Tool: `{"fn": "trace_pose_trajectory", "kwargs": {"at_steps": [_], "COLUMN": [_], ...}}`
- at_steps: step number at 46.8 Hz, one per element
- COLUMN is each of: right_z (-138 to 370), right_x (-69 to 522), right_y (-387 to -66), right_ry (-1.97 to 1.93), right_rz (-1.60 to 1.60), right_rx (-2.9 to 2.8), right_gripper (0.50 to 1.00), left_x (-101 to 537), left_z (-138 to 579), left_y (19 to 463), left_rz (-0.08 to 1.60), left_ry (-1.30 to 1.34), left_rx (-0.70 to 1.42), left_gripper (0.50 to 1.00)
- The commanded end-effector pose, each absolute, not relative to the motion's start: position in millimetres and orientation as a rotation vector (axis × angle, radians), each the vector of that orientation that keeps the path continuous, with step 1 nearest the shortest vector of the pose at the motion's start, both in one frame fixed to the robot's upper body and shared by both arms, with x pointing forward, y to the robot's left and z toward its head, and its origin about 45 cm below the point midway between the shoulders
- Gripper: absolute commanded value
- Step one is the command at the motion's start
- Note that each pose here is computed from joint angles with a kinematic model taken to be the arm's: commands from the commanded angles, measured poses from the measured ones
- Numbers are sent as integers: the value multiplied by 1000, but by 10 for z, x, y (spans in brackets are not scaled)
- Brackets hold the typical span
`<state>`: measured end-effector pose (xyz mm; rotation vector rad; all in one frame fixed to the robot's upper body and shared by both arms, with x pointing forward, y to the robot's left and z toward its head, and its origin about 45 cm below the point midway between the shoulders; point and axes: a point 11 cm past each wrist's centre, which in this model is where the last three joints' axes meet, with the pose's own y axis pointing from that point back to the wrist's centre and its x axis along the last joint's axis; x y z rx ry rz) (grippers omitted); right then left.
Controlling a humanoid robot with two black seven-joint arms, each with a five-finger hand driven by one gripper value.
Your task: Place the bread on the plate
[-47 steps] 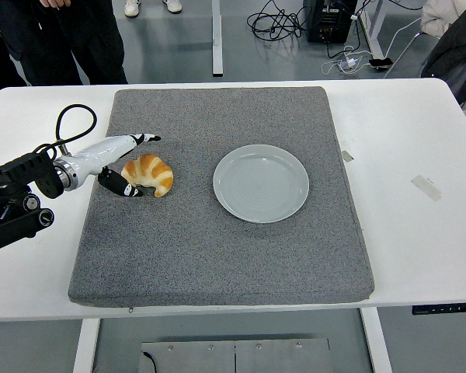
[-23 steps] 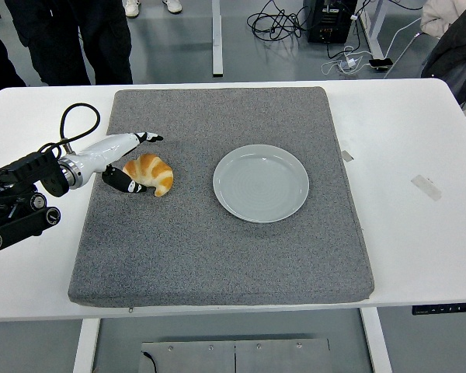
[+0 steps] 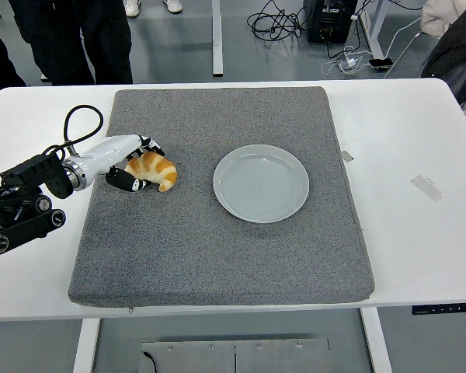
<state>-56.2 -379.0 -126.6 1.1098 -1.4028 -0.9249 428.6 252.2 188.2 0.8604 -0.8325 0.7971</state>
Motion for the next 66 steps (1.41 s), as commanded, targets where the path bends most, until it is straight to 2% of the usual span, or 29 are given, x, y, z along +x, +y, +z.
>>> {"fn": "trace_pose_trajectory", "kwargs": {"at_steps": [1,10,27,40,53,66], "right_z": [-1265,-1265,-1265,-1265,-1265,-1265], "right_x": [-562,-562,-562,-562,-562,-562], "right_y": [-3791,-3791,-3791,-3791,-3791,-3791], "right_ry": [-1403,-1403,-1403,-1403,-1403,-1403], "right_rz": [-925,-925,-925,-925,-925,-925], "right_rx": [1110,1110,1110,1110,1110,1110], "right_gripper": [1000,1000,1000,1000,1000,1000], "left_x": [4292,4379,4796,4825,4911,4942], "left_z": [1918,2090,3126,3160,3228,3157], "left_y": [2489,2479,2468,2465,2263,1760], "left_rz": [787,801,876,873,865,793], "left_ry": [-847,-876,-1059,-1054,-1076,-1074], "left_rx": [832,813,751,758,734,682], "left_gripper": [500,500,500,500,500,500]}}
